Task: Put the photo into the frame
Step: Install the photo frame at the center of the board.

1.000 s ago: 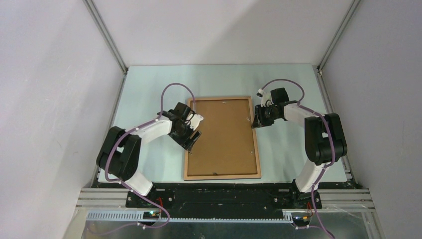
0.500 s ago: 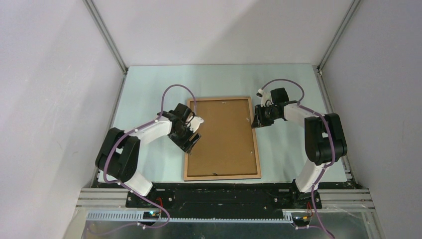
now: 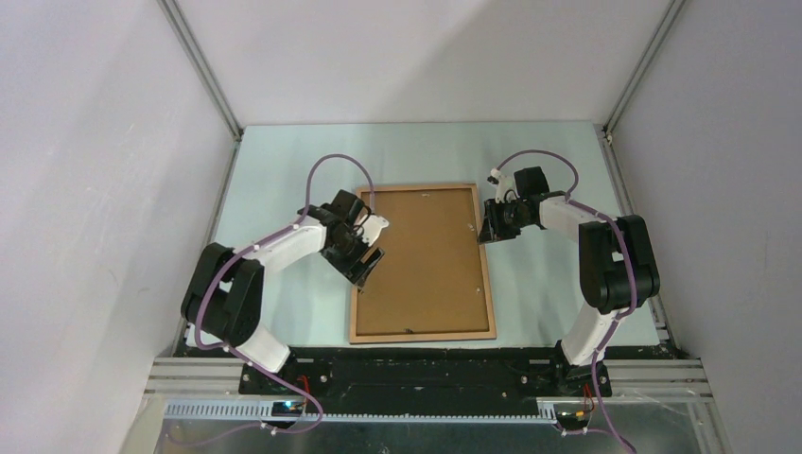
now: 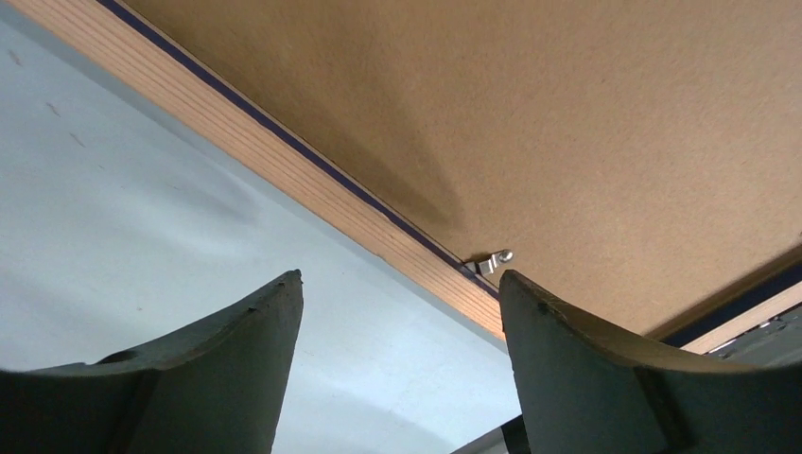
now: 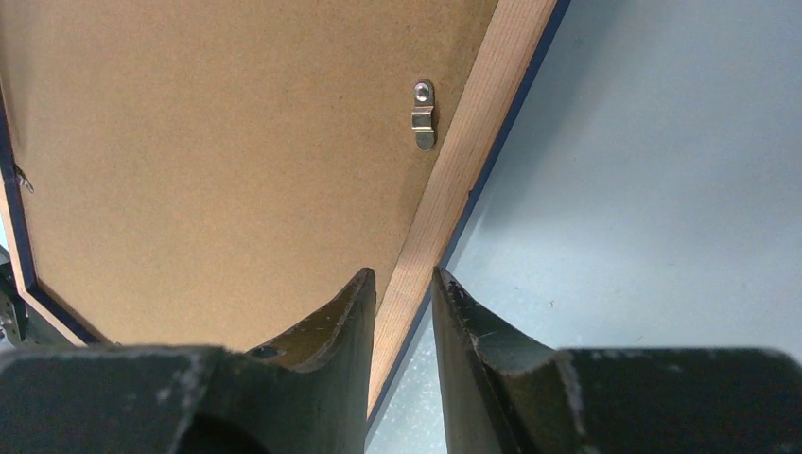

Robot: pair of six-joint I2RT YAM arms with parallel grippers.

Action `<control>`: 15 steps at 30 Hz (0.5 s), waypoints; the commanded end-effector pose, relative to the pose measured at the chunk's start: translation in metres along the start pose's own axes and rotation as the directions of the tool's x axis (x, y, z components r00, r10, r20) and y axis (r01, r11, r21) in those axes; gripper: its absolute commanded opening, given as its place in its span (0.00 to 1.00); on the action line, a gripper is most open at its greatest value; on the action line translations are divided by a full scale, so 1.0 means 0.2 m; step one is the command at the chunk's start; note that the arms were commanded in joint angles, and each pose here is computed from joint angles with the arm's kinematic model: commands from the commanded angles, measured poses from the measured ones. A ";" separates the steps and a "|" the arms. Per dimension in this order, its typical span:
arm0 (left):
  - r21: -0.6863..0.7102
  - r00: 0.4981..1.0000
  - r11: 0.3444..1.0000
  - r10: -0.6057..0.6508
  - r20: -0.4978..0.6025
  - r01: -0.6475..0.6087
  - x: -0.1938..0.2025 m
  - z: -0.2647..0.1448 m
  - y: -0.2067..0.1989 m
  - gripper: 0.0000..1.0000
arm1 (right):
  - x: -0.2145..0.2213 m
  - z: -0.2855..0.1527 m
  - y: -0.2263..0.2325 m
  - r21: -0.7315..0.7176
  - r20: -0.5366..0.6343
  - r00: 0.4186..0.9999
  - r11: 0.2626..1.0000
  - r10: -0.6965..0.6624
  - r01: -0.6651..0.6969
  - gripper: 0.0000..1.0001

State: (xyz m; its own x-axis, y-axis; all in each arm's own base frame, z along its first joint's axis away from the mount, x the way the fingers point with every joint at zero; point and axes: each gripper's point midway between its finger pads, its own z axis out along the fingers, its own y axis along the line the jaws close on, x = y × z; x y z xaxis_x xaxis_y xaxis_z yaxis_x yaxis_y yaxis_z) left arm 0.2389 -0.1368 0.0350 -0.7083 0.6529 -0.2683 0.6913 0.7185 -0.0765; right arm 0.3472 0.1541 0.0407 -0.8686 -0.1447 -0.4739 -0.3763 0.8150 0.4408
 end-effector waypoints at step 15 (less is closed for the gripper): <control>0.004 0.999 0.999 0.040 0.021 -0.040 -0.08 0.02 0.02 0.81 | -0.10 -0.04 0.02 -0.025 0.059 0.998 1.000 -0.017 0.018 0.33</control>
State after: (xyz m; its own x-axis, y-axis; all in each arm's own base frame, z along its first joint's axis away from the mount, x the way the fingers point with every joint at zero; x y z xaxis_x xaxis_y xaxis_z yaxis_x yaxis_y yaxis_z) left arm 0.2569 -0.1462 0.0416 -0.6998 0.6506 -0.2950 0.6948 0.7158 -0.0697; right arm 0.3476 0.1527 0.0418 -0.8703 -0.1363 -0.4733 -0.3728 0.8103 0.4521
